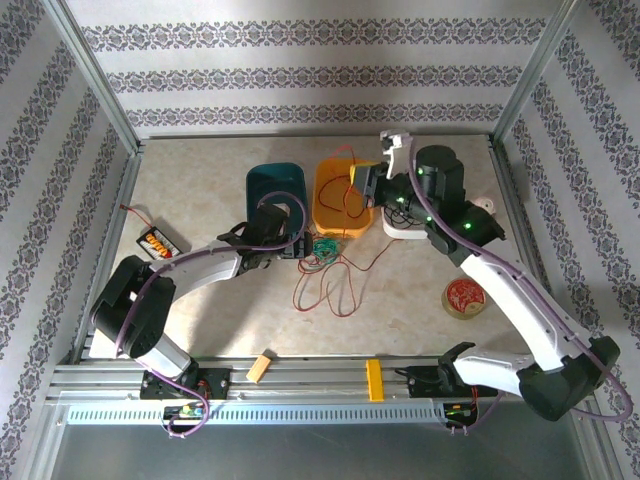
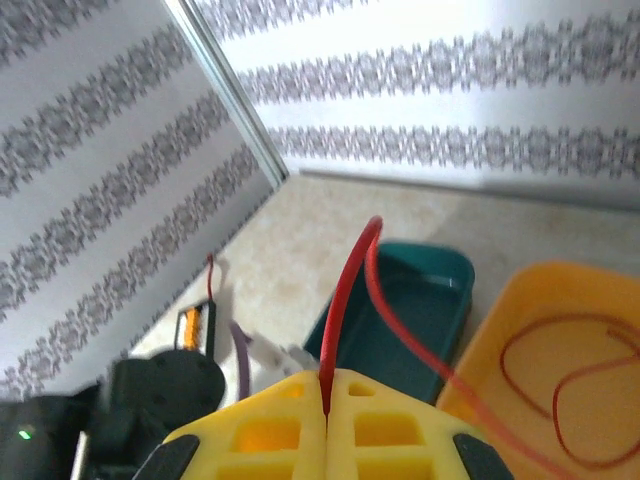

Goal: Untangle the cables

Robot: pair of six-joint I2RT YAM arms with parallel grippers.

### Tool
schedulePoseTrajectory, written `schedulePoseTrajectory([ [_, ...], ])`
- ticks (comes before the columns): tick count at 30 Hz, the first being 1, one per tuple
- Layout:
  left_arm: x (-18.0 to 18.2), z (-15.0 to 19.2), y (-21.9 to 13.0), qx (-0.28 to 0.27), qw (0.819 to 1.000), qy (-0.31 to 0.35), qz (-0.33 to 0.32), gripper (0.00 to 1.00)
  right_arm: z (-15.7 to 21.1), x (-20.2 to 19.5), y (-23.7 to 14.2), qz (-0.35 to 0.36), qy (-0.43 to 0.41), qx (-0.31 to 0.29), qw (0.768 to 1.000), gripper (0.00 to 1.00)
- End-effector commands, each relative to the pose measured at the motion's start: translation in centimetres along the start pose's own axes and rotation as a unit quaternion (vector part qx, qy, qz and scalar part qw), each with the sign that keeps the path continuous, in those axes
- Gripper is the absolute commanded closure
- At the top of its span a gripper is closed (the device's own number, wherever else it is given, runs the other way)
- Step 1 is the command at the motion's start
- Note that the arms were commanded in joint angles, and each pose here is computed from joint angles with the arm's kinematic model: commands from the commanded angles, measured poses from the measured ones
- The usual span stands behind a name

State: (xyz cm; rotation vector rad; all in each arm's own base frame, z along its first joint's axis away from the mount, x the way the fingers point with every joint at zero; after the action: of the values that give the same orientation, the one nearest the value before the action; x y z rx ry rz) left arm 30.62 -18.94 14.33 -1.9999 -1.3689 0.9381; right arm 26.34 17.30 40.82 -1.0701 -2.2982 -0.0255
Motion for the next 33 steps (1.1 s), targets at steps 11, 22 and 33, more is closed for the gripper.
schedulePoseTrajectory([
  [11,-1.3,-0.1,1.9,0.022,0.999,0.04,0.014,0.06,-11.1,5.4,-4.7,-0.016,-0.1,-0.204,0.974,0.97],
  [22,-2.3,0.7,2.7,0.042,0.996,0.074,0.015,0.1,-12.6,5.8,-2.2,0.068,-0.131,-0.219,0.965,0.96],
  [33,-4.8,0.0,-0.6,0.0,0.98,0.146,0.136,0.09,3.3,-3.2,1.2,0.276,-0.023,-0.096,0.956,0.96],
])
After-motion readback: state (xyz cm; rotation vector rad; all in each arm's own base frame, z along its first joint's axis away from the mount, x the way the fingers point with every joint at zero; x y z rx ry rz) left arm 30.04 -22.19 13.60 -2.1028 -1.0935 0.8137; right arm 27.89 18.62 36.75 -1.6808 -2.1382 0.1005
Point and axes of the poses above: each hand's point on the last joint's axis, 136 mm out from that joint toward the fingers, its own y axis out along the fingers, its own x axis along the line the jaws close on, z = x × y, the point moved 8 cm from there along -y, back along the fingers, and after that the axes turned 9 degrees about y, right-handed, at the moved point
